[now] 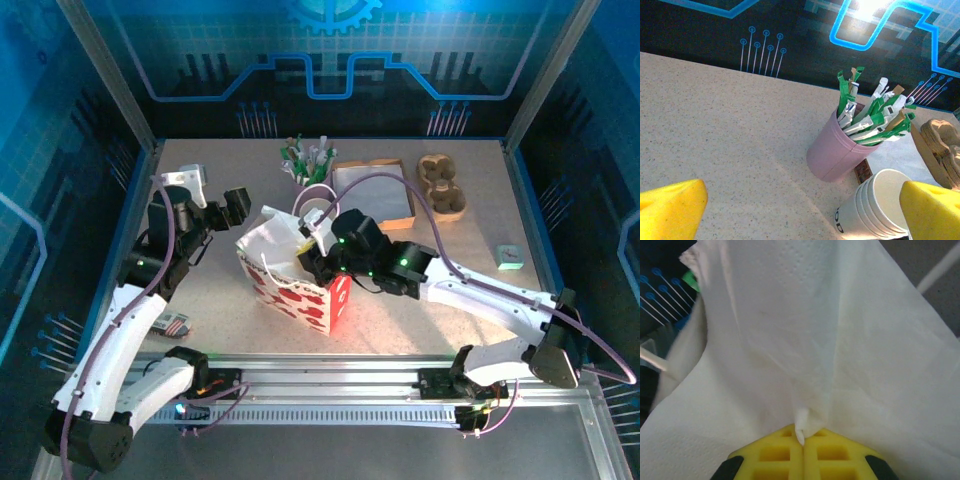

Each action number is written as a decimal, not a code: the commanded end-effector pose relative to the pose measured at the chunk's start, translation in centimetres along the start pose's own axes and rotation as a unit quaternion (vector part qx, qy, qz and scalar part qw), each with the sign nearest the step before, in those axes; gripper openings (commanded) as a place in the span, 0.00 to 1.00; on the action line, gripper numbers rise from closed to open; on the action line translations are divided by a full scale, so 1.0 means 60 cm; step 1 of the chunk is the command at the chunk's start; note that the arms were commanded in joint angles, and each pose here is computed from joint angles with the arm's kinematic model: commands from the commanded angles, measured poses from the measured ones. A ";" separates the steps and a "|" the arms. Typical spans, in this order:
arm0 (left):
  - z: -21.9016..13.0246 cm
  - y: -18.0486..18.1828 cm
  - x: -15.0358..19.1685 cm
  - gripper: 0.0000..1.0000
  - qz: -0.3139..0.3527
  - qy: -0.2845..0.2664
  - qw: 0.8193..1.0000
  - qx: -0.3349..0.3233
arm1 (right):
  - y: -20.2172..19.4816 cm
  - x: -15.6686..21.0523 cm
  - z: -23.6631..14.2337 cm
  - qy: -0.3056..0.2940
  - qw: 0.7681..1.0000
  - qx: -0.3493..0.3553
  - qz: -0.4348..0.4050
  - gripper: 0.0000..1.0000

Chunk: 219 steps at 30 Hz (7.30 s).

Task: Pack the takeout coffee

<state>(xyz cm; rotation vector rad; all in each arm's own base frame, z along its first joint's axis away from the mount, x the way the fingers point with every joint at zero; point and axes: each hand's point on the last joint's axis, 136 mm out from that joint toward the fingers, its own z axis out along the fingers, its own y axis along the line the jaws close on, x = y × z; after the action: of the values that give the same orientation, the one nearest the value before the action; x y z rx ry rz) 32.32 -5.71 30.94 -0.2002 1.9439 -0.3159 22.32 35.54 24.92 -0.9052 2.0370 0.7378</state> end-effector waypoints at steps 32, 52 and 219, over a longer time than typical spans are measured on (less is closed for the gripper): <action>0.001 0.006 -0.009 0.99 0.011 -0.014 1.000 -0.006 | -0.217 -0.148 -0.140 -0.053 0.978 0.188 0.077 0.47; 0.001 0.006 -0.007 0.99 0.012 -0.014 1.000 -0.006 | -0.587 0.125 0.100 0.154 0.888 0.324 0.287 0.69; 0.024 0.139 0.118 0.99 0.022 -0.023 0.987 -0.155 | -0.421 0.148 -0.323 -0.157 0.855 0.486 0.097 1.00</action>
<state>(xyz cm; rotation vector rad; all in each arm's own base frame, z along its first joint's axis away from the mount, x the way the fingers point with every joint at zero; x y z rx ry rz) 30.70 -0.74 21.56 -0.3668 1.9747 -0.0251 29.55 4.18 21.89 -0.0231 1.9256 -0.0849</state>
